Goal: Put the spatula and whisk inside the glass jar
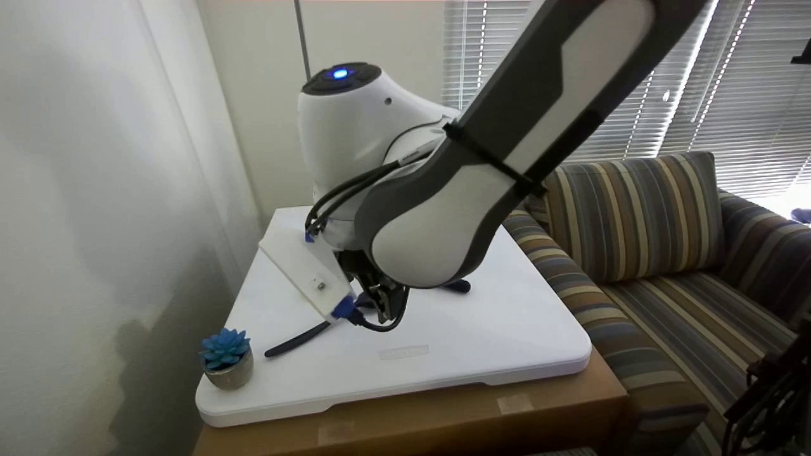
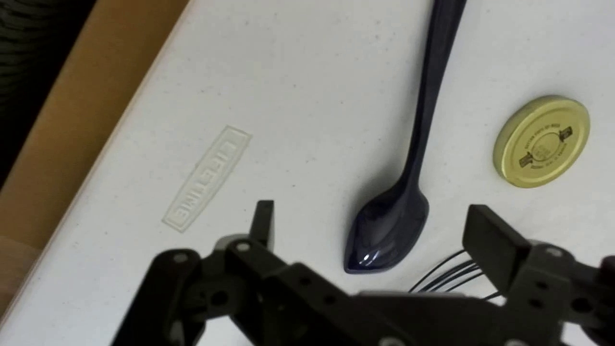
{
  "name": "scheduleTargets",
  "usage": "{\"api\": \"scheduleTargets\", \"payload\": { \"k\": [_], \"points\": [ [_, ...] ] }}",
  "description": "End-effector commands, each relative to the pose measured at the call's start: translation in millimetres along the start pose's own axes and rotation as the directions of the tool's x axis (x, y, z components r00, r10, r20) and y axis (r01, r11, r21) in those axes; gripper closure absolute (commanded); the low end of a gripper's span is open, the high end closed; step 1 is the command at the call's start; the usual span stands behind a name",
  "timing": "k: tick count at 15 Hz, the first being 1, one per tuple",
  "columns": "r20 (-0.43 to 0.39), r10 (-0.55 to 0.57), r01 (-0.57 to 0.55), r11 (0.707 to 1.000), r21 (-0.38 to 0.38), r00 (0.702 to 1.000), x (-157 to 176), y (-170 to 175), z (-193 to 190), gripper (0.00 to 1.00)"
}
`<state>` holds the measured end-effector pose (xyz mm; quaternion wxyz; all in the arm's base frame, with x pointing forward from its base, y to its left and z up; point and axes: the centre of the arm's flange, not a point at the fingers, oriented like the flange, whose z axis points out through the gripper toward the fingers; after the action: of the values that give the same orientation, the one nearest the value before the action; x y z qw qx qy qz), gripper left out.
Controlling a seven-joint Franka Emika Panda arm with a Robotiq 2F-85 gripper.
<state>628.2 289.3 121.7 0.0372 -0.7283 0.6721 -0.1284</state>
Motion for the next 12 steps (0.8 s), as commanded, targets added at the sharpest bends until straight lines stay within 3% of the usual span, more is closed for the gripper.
{"api": "scheduleTargets", "payload": {
  "k": [1, 8, 12],
  "points": [
    [-0.070, -0.029, 0.029, 1.000, -0.006, 0.997, 2.3, -8.6, 21.4, 0.00],
    [-0.126, 0.013, -0.008, 0.999, 0.044, 0.992, 29.0, -43.7, 40.6, 0.00],
    [-0.116, 0.055, -0.053, 0.998, 0.018, 0.992, 41.8, -49.8, 53.2, 0.00]
  ]
}}
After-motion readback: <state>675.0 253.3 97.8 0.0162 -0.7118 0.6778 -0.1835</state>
